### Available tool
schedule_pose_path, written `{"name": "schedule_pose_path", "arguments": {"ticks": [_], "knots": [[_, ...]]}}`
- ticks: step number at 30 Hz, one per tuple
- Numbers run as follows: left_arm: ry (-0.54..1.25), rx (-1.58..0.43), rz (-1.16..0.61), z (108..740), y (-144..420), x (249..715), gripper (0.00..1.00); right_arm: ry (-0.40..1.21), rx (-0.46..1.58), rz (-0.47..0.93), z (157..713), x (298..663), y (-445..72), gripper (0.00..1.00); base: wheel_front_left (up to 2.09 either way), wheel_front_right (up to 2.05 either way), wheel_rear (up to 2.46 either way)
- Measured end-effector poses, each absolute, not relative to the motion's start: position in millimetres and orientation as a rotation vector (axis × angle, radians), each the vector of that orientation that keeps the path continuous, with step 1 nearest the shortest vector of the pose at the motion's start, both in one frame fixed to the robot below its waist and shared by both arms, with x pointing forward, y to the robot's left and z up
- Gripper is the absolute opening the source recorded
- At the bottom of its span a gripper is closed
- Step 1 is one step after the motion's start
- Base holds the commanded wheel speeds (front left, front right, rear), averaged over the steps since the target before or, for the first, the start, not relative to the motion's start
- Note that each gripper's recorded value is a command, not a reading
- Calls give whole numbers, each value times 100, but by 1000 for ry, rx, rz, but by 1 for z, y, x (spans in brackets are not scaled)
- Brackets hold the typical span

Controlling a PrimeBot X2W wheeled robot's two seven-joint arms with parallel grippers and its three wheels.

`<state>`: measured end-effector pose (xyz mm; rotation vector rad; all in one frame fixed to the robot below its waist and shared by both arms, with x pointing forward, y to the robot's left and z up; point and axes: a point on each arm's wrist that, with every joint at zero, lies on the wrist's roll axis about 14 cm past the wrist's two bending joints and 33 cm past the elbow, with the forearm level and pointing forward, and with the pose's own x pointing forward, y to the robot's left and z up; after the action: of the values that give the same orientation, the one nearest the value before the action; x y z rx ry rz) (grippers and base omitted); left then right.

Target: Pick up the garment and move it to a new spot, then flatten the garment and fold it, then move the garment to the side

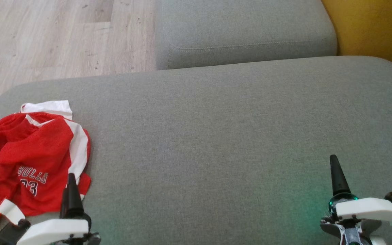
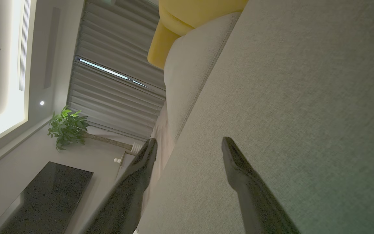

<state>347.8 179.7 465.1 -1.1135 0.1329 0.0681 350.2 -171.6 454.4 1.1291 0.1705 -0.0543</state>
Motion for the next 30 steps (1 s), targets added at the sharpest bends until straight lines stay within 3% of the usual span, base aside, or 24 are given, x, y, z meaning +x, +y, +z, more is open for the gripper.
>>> {"name": "schedule_pose_path", "arguments": {"ticks": [30], "knots": [[81,-744,24,477,173,333,100,141,775,69,467,343,-144,100,0,0,0]]}}
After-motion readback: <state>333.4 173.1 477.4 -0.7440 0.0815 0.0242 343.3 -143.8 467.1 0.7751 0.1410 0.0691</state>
